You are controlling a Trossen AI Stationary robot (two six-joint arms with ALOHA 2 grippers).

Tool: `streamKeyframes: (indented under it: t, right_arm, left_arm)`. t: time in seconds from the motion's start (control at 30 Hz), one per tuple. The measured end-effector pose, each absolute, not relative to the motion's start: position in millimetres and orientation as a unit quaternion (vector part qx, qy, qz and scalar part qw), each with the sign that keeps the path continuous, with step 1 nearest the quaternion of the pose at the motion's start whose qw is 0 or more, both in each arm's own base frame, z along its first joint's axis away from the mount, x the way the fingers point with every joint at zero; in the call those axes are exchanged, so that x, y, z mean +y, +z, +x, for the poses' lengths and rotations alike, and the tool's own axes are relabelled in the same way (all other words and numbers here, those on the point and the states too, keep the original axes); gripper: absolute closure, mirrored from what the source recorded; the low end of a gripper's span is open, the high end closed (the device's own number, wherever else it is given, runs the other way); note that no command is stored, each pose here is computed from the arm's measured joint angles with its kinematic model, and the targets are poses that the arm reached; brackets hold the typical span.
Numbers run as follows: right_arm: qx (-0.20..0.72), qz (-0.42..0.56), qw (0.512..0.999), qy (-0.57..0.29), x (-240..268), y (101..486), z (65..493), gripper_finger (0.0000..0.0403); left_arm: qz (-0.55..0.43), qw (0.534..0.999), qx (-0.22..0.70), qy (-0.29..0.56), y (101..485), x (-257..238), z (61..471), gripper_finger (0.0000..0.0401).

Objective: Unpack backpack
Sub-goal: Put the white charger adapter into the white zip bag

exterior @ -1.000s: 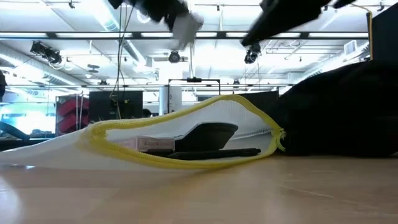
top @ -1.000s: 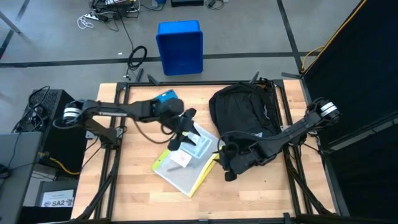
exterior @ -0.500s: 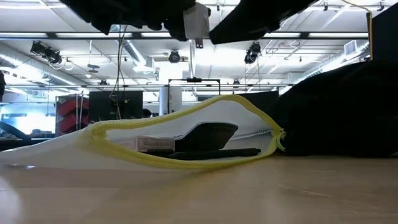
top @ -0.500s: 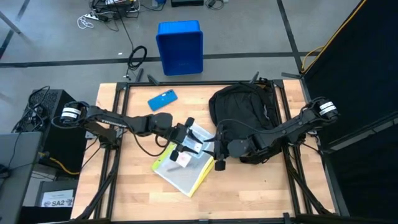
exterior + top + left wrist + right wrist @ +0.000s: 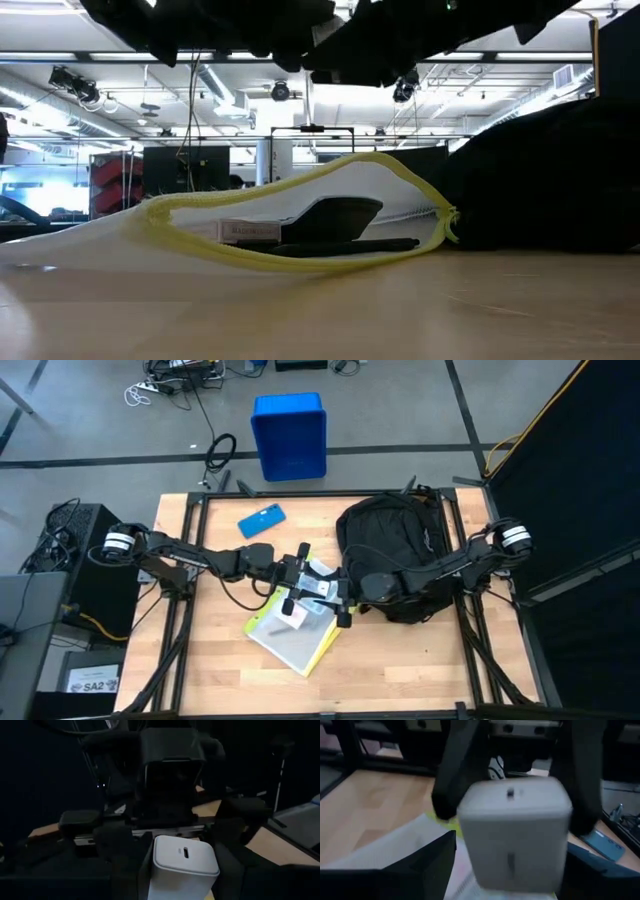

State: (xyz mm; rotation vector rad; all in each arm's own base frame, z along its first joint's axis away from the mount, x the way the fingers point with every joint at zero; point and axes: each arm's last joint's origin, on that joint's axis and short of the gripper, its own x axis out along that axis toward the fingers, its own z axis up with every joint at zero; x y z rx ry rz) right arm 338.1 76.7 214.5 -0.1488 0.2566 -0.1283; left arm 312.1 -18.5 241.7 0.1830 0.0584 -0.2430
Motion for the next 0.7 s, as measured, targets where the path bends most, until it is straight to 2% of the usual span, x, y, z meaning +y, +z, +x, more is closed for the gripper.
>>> streamKeyframes:
  t: [0.17,0.37,0.63,0.7]
  right_arm:
    - [0.136,-0.081,0.985,-0.067,75.9,212.5,337.9,0.0169]
    - [0.155,-0.094,0.981,-0.071,75.2,209.4,336.5,0.0250]
    - [0.163,-0.105,0.979,-0.067,81.3,209.4,334.2,0.0251]
    - [0.172,-0.113,0.976,-0.066,83.6,211.0,332.1,0.0251]
  left_arm:
    - [0.084,0.987,0.063,-0.120,228.0,-18.5,317.0,0.0274]
    - [0.082,0.988,0.060,-0.114,227.5,-18.2,317.8,0.0274]
    - [0.073,0.989,0.063,-0.114,227.9,-18.8,317.3,0.0274]
    - [0.066,0.989,0.072,-0.114,233.5,-19.4,314.1,0.0243]
